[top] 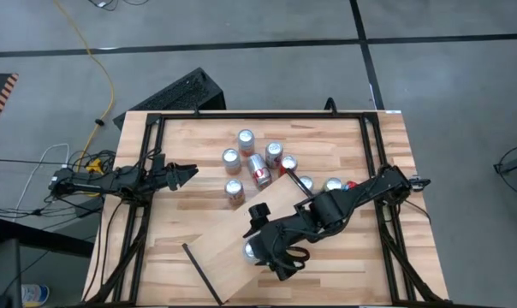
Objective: Place canned beverage on shelf
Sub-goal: Put the pink white soda can on the shelf
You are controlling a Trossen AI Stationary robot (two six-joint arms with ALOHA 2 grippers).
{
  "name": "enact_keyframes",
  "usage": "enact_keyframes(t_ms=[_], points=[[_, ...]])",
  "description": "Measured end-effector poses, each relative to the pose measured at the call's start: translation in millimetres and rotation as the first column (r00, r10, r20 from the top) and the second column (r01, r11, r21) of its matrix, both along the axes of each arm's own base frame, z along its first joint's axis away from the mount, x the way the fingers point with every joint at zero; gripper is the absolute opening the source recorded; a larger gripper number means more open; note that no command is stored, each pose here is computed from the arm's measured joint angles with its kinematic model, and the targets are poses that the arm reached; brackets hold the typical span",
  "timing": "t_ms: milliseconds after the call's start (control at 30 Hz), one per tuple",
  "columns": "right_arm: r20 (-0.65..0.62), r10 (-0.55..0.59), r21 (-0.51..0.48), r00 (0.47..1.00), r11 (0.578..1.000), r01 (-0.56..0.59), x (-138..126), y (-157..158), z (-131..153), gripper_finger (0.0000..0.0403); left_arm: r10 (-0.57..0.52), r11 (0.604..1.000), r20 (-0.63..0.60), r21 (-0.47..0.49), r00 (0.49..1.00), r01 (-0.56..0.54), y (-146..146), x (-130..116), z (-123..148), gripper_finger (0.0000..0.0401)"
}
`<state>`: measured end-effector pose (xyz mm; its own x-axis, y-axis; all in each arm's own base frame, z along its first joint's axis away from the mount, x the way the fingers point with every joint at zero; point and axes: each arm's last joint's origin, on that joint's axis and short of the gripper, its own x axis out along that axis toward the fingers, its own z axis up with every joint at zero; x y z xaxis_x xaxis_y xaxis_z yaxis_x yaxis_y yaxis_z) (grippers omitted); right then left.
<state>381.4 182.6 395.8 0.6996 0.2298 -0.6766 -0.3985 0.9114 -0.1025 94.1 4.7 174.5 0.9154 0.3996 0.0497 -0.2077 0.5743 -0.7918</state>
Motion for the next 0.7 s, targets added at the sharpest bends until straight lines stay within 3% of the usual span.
enact_keyframes(t_ms=[200,300,433,567,700], points=[[0.039,-0.080,0.095,0.996,0.993,0.076,-42.2,-10.8,43.2,0.0312,0.000,1.000,0.000,0.001,1.000,0.000,0.0,0.0,0.0,0.0351],[0.045,-0.241,0.045,0.969,0.970,0.239,-64.1,-14.7,51.4,0.0298,0.000,1.000,0.000,0.000,1.000,0.000,0.0,0.0,0.0,0.0351],[0.034,-0.407,-0.094,0.913,0.908,0.408,-80.6,-6.0,31.7,0.0266,0.000,1.000,0.000,-0.001,1.000,0.000,0.0,0.0,0.0,0.0351],[0.002,-0.434,-0.131,0.901,0.893,0.431,-83.1,9.6,2.9,0.0205,0.000,1.000,0.005,-0.012,1.000,0.000,0.0,0.0,0.0,0.0351],[-0.025,-0.450,-0.144,0.892,0.885,0.443,-77.5,16.0,-25.6,0.0117,-0.001,1.000,0.006,-0.015,1.000,0.001,0.0,0.0,0.0,0.0351]])
